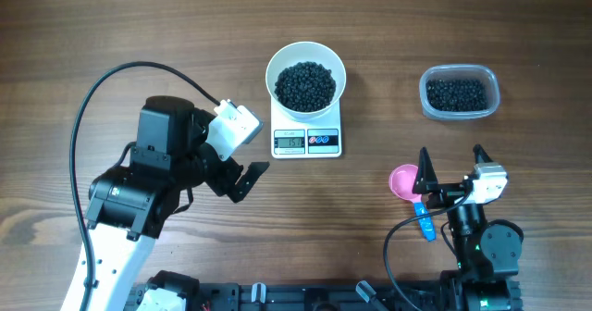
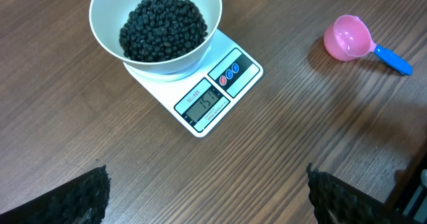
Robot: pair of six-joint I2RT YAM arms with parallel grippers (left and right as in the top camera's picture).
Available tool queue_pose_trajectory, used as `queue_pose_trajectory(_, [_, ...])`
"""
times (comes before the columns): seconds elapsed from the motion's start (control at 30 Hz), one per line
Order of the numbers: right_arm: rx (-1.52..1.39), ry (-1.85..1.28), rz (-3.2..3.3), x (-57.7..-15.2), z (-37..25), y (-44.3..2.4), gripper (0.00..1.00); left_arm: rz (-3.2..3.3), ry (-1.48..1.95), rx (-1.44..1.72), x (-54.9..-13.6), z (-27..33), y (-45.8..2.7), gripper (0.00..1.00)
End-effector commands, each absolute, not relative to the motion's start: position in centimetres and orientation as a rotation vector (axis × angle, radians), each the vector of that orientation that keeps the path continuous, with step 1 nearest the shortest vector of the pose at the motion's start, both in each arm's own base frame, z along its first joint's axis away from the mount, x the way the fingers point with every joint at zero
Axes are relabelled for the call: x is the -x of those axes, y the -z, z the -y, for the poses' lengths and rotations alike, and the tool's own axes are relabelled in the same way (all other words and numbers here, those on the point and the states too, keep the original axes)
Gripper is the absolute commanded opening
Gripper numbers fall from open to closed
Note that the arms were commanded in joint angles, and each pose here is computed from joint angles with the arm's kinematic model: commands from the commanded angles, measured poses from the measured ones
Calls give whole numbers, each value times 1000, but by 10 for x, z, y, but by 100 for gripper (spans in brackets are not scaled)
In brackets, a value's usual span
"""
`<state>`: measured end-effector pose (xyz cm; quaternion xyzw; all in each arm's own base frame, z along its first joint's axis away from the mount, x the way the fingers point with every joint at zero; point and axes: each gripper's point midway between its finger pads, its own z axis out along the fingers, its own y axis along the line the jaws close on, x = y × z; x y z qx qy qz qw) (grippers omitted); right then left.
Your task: Scoop item into bowl and weigh 150g on scale
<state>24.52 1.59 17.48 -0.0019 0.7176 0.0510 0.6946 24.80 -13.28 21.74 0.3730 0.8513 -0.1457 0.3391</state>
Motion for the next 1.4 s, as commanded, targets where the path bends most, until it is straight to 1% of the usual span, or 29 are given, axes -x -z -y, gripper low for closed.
queue_pose_trajectory(0.0, [33,-117,-1591,-245,-20,-175,100,-2200,384,-957,-250,133,-225,100])
queue_pose_trajectory(0.17, [33,-117,-1591,-245,-20,-175,100,-2190,409,-965,-248,136,-226,100])
queue_pose_trajectory(0.2, [33,-117,-1591,-245,-20,-175,100,-2202,418,-926,-250,136,-228,100])
queue_pose_trajectory(0.27, [33,-117,-1591,-245,-20,-175,100,-2344,378,-679,-245,117,-223,100])
queue_pose_trajectory(0.37, [33,-117,-1591,-245,-20,-175,100,-2377,344,-562,-219,100,-231,100])
queue_pose_trajectory(0.43, [34,-117,-1591,-245,-20,-175,100,-2353,319,-497,-188,85,-243,100])
queue_pose_trajectory(0.53, [33,-117,-1591,-245,-20,-175,100,-2263,355,-168,-166,65,-267,100])
queue_pose_trajectory(0.63, [33,-117,-1591,-245,-20,-175,100,-2123,381,52,-141,43,-287,100])
queue_pose_trajectory(0.7, [34,-117,-1591,-245,-20,-175,100,-2063,411,141,-129,35,-292,100])
queue_pose_trajectory(0.8, [34,-117,-1591,-245,-20,-175,100,-2037,453,324,-125,24,-292,100])
queue_pose_trajectory(1.0, [34,-117,-1591,-245,-20,-175,100,-2014,387,449,-127,7,-290,100])
queue_pose_trajectory(1.2, [34,-116,-1591,-245,-20,-175,100,-1900,384,452,-138,3,-314,100])
queue_pose_trajectory(1.37, [33,-117,-1591,-245,-20,-175,100,-1897,384,452,-141,4,-312,100])
